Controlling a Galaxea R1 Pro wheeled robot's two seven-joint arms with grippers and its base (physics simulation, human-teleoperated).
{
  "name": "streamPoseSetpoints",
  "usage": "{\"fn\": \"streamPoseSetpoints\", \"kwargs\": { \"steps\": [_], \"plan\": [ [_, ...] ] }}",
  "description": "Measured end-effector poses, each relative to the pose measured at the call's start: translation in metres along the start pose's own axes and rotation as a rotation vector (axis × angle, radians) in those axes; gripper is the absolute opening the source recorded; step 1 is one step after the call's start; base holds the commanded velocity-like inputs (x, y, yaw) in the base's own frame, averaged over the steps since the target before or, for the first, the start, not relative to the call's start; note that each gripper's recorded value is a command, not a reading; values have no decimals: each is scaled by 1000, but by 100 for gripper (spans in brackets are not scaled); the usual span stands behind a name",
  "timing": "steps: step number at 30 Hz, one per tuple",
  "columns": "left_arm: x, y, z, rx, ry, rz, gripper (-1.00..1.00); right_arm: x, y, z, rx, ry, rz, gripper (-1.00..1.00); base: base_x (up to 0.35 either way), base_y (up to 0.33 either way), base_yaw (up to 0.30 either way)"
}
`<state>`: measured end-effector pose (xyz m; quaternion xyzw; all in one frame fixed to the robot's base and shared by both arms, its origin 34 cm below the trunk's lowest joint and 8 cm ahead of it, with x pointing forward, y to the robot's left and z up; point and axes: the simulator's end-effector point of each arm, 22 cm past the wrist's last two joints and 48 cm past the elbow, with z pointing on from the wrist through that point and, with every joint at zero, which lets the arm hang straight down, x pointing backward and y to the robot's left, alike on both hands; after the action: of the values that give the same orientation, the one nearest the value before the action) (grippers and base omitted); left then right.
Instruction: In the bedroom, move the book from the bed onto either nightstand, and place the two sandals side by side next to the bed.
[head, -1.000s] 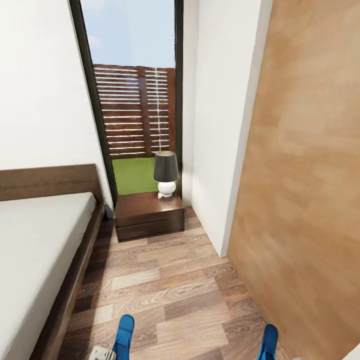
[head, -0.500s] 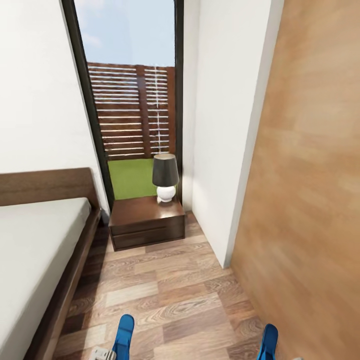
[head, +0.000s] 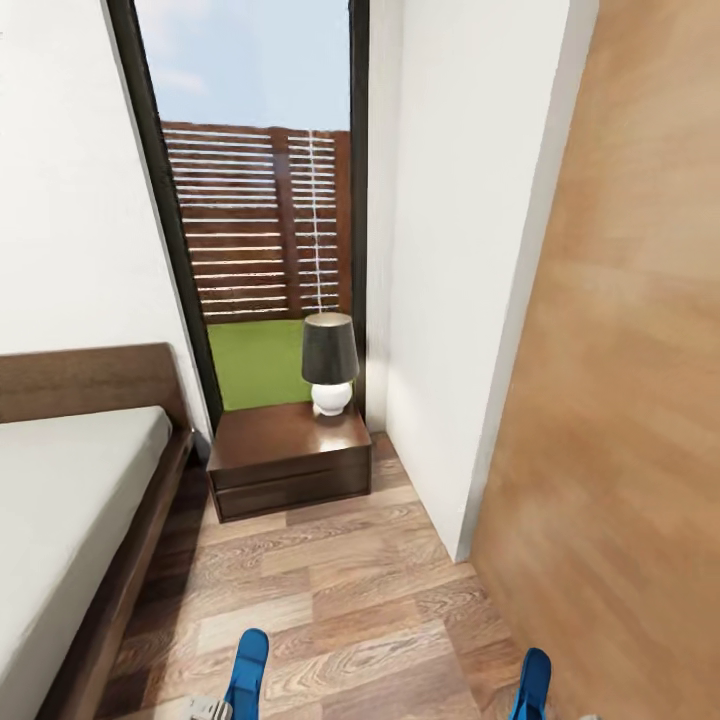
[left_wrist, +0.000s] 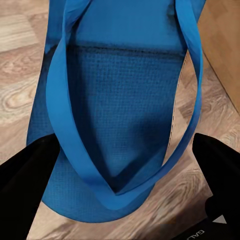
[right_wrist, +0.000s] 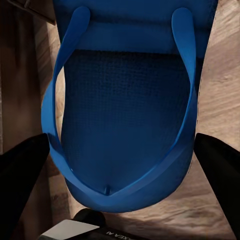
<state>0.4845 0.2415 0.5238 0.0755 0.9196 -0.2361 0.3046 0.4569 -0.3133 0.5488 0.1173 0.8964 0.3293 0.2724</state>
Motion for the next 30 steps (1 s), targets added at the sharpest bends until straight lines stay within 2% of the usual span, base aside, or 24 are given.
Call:
{"fn": "streamPoseSetpoints", "kwargs": {
  "steps": [7,30],
  "plan": [
    [0,0,0,0,1,0,-100,0,1,1,-1,0,0,-100,328,0,129],
    [0,0,0,0,1,0,-100,0,1,1,-2,0,1,-100,327,-29,7]
  ]
}}
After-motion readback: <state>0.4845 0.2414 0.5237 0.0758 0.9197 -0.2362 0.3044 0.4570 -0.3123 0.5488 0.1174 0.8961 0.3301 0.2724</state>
